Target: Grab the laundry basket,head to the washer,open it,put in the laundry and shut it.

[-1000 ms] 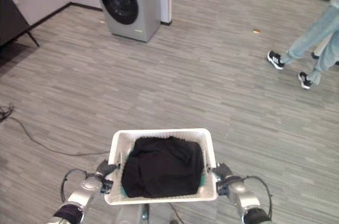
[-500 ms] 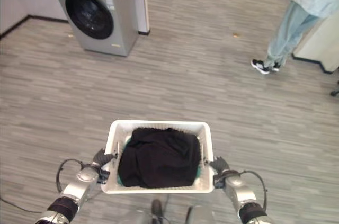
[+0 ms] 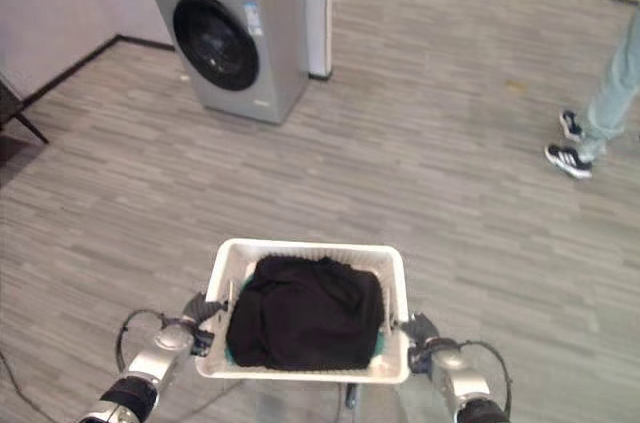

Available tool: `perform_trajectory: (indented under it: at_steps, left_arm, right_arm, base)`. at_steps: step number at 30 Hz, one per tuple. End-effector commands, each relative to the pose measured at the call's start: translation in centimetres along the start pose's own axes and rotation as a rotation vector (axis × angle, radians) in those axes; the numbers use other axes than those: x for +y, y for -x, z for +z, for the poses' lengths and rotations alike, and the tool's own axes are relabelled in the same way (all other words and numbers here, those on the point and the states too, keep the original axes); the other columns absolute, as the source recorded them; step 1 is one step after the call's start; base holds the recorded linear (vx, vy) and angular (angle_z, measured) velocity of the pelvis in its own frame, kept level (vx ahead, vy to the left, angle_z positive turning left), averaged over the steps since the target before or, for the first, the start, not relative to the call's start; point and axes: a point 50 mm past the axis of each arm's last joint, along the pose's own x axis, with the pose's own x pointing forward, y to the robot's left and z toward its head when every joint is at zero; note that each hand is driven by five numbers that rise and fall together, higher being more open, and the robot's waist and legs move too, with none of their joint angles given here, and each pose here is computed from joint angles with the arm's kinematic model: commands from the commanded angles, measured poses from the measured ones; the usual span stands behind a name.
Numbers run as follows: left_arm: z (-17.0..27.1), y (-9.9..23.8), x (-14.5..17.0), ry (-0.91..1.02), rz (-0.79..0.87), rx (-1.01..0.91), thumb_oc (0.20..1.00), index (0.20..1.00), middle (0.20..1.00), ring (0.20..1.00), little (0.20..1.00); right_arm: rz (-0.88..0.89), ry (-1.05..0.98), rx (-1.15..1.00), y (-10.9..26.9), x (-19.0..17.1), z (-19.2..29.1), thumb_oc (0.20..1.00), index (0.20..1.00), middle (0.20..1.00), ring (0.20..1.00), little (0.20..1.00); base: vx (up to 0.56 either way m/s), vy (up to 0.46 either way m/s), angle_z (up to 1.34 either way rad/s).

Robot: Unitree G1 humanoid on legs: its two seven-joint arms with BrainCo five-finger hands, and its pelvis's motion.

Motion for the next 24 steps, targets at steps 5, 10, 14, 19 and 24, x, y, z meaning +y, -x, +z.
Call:
perform_trajectory:
  at_steps: [5,10,14,19,24]
  left_arm:
    - [5.7,-0.3,1.5,0.154,-0.05,-0.235,0.2,0.2,0.2,0.2,0.2]
    - [6.0,-0.5,1.5,0.155,-0.043,-0.233,0.2,0.2,0.2,0.2,0.2]
    - [5.4,-0.4,1.7,0.153,-0.032,-0.221,0.2,0.2,0.2,0.2,0.2]
    - [4.2,-0.1,2.4,0.16,-0.015,-0.197,0.2,0.2,0.2,0.2,0.2]
    - [4.2,0.2,3.2,0.149,0.001,-0.214,0.2,0.2,0.2,0.2,0.2]
  right_arm:
    - [0.01,-0.12,-0.168,0.3,-1.4,3.6,0.2,0.2,0.2,0.2,0.2]
    - [-0.011,-0.126,-0.149,0.2,-1.5,3.1,0.2,0.2,0.2,0.2,0.2]
    - [0.001,-0.113,-0.148,0.2,-1.0,2.8,0.2,0.2,0.2,0.2,0.2]
    - [0.031,-0.097,-0.146,-0.1,-0.2,3.0,0.2,0.2,0.2,0.2,0.2]
    - [0.062,-0.121,-0.145,-0.2,0.5,3.0,0.2,0.2,0.2,0.2,0.2]
  base:
    - [0.23,-0.167,0.03]
    - [0.33,-0.134,0.03]
    - [0.27,0.073,-0.19]
    - [0.33,0.142,-0.58]
    - [0.26,0.234,-0.59]
